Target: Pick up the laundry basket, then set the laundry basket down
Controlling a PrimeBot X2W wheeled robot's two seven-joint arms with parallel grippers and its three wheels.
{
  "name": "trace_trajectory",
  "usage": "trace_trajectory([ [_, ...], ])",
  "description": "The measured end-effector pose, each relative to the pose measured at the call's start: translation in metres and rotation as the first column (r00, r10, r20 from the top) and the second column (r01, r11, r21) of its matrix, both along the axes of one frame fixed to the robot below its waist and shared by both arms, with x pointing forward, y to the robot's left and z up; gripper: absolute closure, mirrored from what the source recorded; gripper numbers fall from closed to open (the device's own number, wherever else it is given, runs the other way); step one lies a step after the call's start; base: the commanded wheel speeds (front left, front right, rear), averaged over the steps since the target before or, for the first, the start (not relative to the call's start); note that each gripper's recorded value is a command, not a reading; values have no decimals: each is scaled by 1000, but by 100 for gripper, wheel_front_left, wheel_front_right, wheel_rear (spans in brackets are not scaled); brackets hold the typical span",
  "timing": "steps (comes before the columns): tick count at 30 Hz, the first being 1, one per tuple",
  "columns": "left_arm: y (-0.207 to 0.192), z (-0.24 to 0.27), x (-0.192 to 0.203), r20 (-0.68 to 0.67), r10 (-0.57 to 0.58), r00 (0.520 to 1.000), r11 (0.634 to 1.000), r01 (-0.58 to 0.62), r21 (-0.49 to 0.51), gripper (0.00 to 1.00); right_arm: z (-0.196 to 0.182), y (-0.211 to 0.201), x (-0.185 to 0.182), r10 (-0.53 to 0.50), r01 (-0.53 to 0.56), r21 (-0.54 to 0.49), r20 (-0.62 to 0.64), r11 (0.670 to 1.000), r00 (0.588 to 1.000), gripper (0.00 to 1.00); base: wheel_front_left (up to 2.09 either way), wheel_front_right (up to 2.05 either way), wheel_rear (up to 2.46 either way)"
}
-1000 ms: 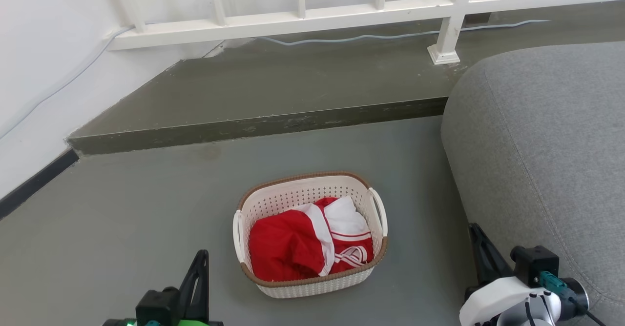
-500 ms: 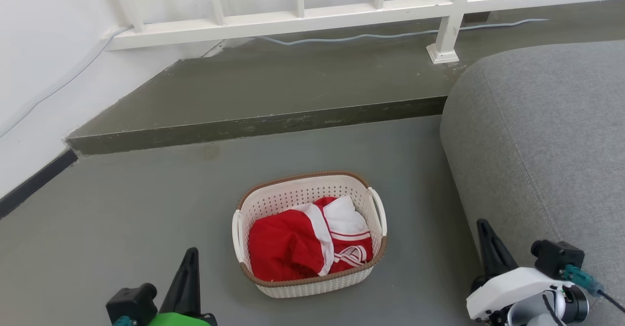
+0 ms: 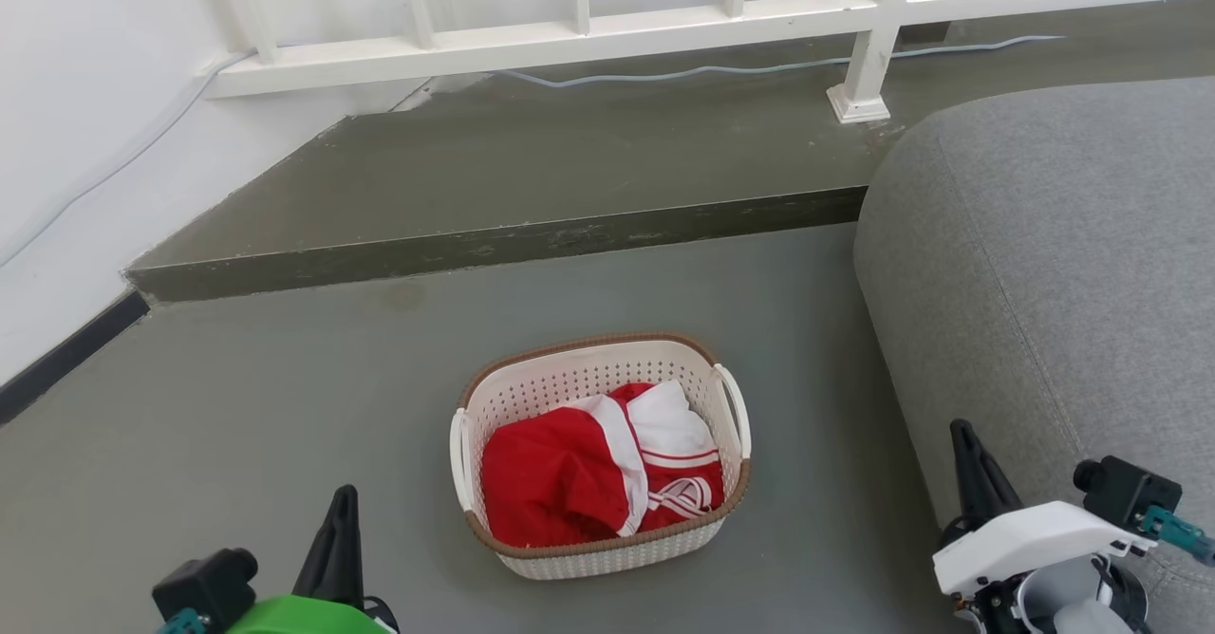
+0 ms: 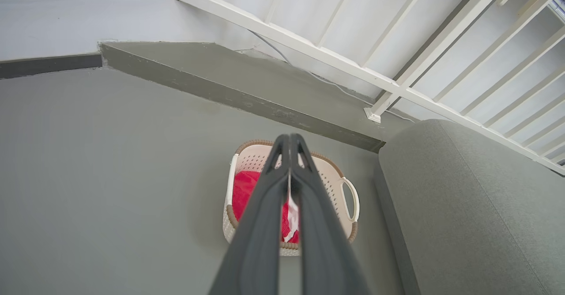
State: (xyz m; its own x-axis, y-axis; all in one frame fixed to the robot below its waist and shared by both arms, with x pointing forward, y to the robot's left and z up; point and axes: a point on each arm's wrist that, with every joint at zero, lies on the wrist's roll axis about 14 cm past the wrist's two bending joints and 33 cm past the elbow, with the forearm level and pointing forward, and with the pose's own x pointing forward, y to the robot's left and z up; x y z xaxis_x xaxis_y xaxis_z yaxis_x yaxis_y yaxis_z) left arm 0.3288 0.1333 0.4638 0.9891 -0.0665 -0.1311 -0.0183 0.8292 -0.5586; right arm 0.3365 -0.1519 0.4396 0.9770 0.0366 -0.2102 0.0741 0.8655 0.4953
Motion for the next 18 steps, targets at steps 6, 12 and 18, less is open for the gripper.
trace_trajectory([
  [6,5,-2,2,-22,17,1000,997,-19,-69,100,0,-5,3,-24,25,74,-15,997,1000,100,0,0,0],
  [12,9,-4,5,-42,30,999,989,-36,-143,100,2,-9,6,-46,48,150,-22,987,999,100,0,0,0],
  [18,13,-4,9,-56,41,998,975,-52,-217,100,2,-14,8,-70,76,228,-36,971,997,100,0,0,0],
])
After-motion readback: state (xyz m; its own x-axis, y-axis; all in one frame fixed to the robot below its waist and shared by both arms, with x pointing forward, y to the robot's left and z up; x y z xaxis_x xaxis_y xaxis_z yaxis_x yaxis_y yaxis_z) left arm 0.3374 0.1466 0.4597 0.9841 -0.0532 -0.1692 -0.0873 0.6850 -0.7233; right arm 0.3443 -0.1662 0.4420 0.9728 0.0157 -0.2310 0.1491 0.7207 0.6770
